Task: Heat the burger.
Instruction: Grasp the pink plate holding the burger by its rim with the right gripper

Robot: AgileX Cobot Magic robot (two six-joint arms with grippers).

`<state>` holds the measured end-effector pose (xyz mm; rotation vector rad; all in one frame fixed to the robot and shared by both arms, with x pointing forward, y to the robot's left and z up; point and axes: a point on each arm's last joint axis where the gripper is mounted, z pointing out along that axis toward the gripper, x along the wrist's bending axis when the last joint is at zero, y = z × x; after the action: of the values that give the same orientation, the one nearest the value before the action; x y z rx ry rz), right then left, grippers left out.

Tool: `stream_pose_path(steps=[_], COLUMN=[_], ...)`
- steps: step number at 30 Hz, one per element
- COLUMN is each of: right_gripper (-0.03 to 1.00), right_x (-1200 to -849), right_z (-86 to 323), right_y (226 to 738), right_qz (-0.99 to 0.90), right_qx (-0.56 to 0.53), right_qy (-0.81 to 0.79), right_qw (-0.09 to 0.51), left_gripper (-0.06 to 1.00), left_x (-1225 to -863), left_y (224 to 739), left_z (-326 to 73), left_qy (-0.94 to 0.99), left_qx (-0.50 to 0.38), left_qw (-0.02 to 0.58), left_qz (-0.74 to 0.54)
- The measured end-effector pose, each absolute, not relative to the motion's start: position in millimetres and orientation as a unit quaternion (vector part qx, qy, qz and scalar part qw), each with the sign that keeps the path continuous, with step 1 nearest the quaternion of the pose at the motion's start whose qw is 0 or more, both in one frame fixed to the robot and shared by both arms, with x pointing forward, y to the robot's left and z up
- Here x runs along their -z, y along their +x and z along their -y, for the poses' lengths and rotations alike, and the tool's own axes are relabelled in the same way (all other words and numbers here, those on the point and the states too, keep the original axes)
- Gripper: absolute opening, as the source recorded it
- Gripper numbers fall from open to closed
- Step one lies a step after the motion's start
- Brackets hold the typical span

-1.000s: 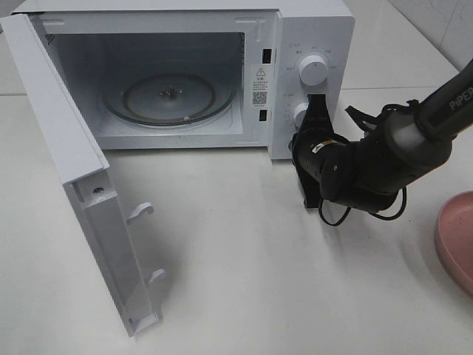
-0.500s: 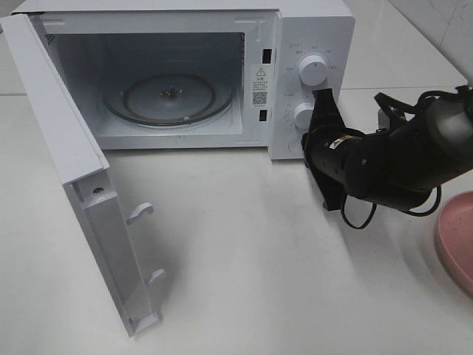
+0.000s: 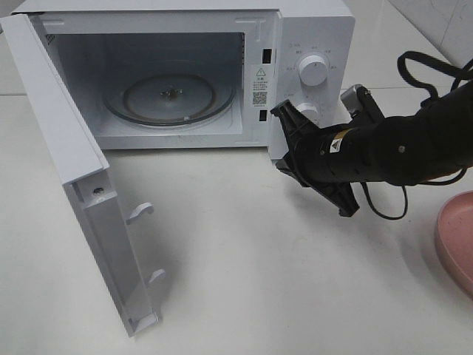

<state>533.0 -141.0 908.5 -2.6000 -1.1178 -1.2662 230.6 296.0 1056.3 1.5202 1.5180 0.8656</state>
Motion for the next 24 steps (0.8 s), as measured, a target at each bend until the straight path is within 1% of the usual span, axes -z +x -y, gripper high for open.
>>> stream_pose_path(steps=[3,7,11,13,20,24], right_gripper=[0.01,0.01,0.02,0.03,0.04,0.06], right_x=[-913.1,-925.9,-932.7,-938.8,-952.1,-957.1], right_z=[142.3,150.7,154.7,158.8,166.1,169.1], right_y=[529.1,518.5,511.5,502.8,485.1,478.3], right_qz=[0.394,0.481,0.531,0.596,0.725,0.76], right_qx=[0.393,0.346,0.318,0.282,0.22,0.199], right_qy=[-0.831,-0.805,-0.785,-0.751,-0.649,-0.616], right_qw=[0.011,-0.018,-0.031,-0.043,-0.061,-0.061], left_gripper=[0.97,0.97,0.97,0.97,0.97,0.97], left_x=[-1056.3,-1056.3,-1056.3,-1056.3,-1056.3,-1056.3], left_y=[230.6,230.6,230.6,230.6,230.6,230.6], left_z=[-296.0,-296.0,-296.0,-296.0,-296.0,-296.0], left_qy=[0.601,0.601,0.601,0.601,0.601,0.601], left_qx=[-0.342,-0.342,-0.342,-0.342,-0.342,-0.342], left_qw=[0.401,0.401,0.401,0.401,0.401,0.401], left_qz=[-0.6,-0.6,-0.6,-0.6,-0.6,-0.6])
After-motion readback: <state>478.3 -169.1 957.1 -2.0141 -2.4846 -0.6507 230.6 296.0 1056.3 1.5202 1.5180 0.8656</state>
